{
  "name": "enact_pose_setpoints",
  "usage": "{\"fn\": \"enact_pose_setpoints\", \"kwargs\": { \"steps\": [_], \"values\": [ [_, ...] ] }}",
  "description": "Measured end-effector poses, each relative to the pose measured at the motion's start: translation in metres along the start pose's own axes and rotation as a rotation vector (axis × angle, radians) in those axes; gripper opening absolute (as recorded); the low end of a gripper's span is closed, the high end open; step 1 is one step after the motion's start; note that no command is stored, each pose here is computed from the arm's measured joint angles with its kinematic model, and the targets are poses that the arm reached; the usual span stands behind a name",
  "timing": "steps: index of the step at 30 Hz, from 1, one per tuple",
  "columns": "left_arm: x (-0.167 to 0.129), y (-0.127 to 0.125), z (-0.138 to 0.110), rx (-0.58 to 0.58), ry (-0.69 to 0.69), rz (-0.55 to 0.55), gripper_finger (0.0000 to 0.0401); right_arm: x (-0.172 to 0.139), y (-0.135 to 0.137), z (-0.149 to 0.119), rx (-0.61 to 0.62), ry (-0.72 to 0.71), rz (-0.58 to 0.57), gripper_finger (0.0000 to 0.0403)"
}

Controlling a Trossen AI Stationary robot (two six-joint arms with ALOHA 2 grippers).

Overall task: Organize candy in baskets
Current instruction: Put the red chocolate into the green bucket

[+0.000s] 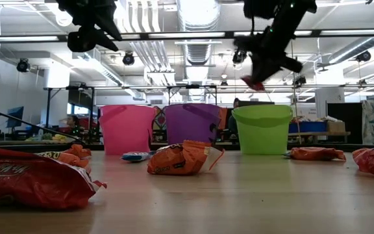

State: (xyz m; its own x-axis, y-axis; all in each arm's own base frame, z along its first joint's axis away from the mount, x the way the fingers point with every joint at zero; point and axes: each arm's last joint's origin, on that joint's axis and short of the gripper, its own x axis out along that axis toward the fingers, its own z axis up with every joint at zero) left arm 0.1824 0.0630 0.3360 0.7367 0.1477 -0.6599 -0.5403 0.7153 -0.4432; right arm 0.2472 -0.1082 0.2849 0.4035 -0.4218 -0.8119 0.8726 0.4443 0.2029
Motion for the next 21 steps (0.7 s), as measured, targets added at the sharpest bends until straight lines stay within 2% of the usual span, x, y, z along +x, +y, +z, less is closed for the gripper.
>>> {"fn": "enact_pose_setpoints", "kwargs": {
  "steps": [2, 5, 14, 21],
  "values": [
    [0.000, 0.000, 0.000, 0.000, 0.000, 0.000, 0.0113, 0.001, -0.009, 0.003, 0.001, 0.045, -0.076, 0.0043],
    [0.000, 0.000, 0.000, 0.000, 0.000, 0.000, 0.0113, 0.005, -0.017, 0.005, -0.005, 0.076, -0.121, 0.0043],
    [0.000, 0.001, 0.000, -0.003, -0.012, 0.022, 0.0113, 0.018, -0.017, 0.005, -0.041, 0.106, -0.147, 0.0045],
    [0.000, 0.001, 0.000, -0.003, -0.013, 0.023, 0.0113, 0.019, -0.017, 0.005, -0.041, 0.108, -0.147, 0.0083]
  ]
}}
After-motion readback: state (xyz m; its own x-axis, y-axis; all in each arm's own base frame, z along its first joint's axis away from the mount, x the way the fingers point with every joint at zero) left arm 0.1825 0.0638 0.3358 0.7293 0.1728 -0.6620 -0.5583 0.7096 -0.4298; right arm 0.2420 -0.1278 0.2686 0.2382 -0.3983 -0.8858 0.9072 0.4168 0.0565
